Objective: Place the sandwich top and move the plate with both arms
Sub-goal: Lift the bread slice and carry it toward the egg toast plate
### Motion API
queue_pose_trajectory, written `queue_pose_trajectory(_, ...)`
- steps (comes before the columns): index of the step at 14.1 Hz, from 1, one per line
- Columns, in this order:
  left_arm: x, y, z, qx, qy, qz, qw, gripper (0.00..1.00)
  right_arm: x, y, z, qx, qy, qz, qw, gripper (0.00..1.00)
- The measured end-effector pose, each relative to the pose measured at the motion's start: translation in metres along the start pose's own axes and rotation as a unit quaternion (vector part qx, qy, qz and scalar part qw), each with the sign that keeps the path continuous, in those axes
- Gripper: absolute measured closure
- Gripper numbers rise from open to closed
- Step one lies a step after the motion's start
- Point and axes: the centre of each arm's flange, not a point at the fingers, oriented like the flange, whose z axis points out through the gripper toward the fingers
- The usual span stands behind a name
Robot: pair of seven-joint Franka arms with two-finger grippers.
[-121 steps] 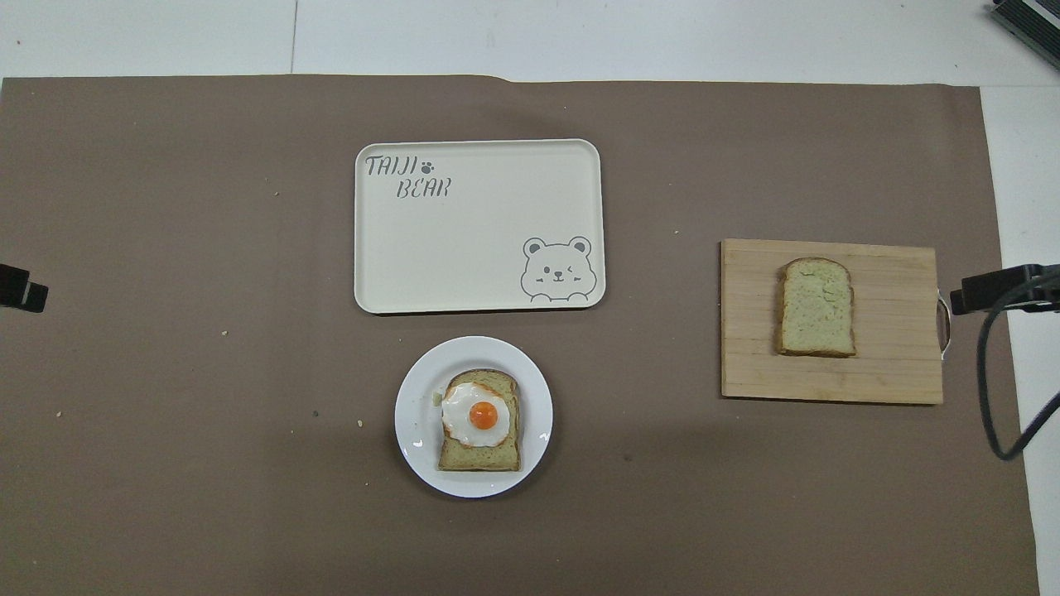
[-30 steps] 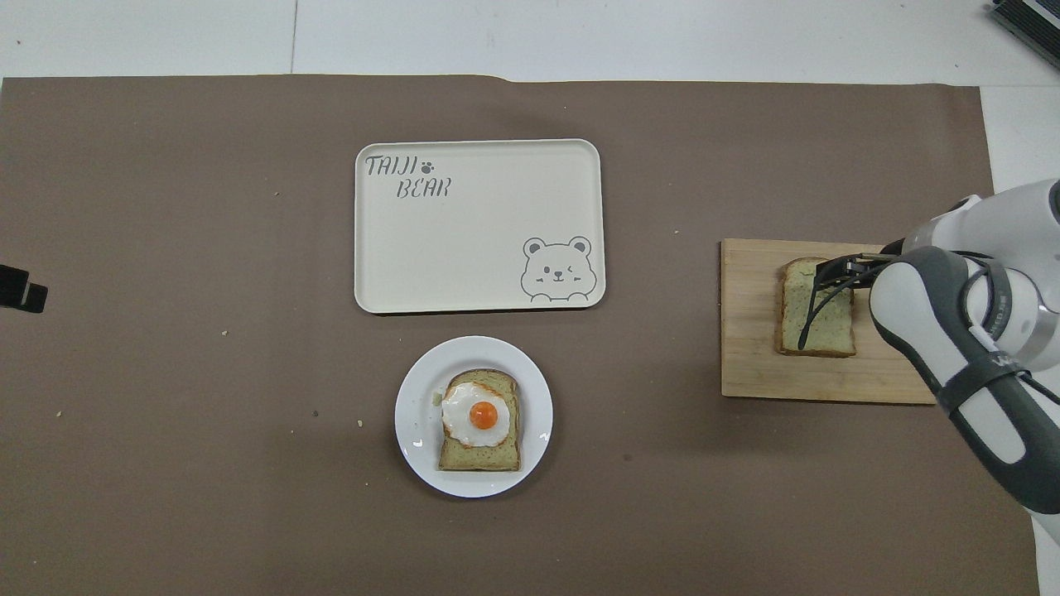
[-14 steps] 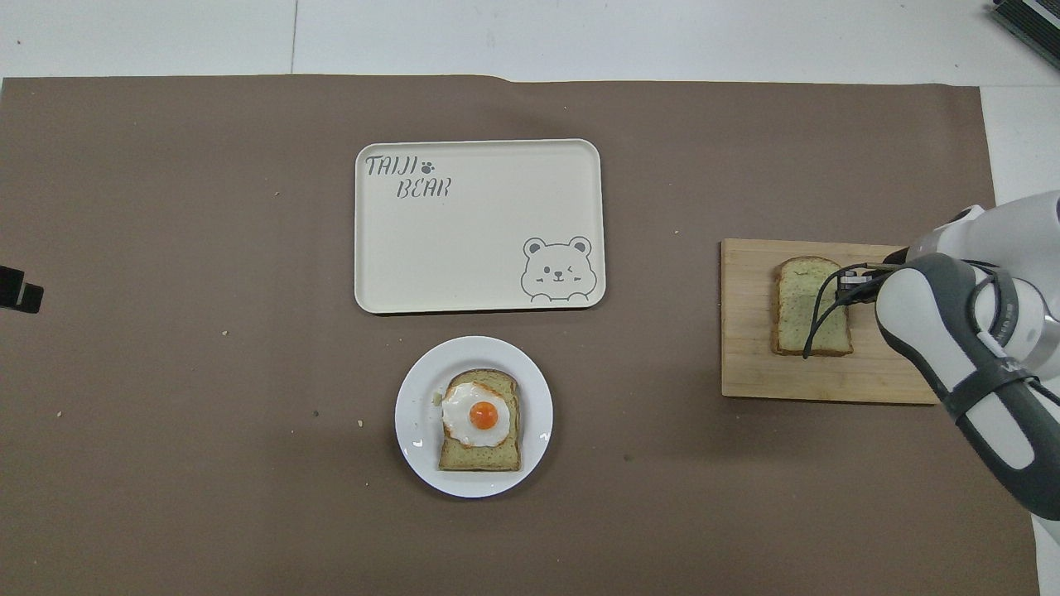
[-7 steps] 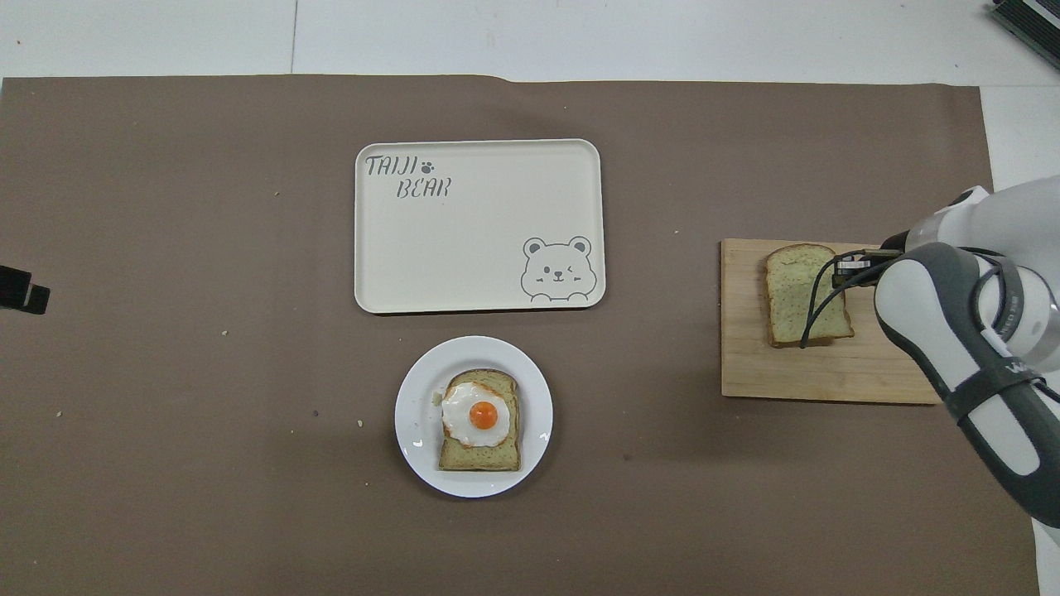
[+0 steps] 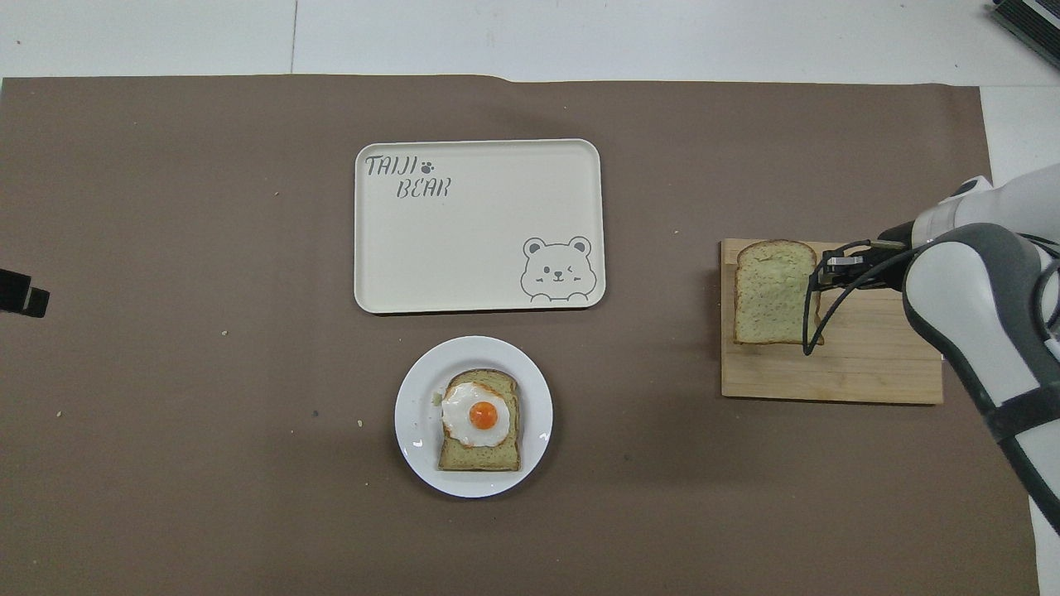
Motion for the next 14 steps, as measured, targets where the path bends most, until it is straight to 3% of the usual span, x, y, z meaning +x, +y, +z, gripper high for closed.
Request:
queue_pose_trajectory(7,-0.005,0.000,0.000,0.000,-0.002,-0.001,1.000,0.00,-0.015,-0.072,0.019,0.037,-0.046,-0.044,0.997,0.95)
queue_pose_trajectory(14,-0.005,0.000,0.001,0.000,-0.002,-0.001,1.000,0.00,-0.057,-0.213,0.047,0.054,-0.079,0.008,0.995,0.95)
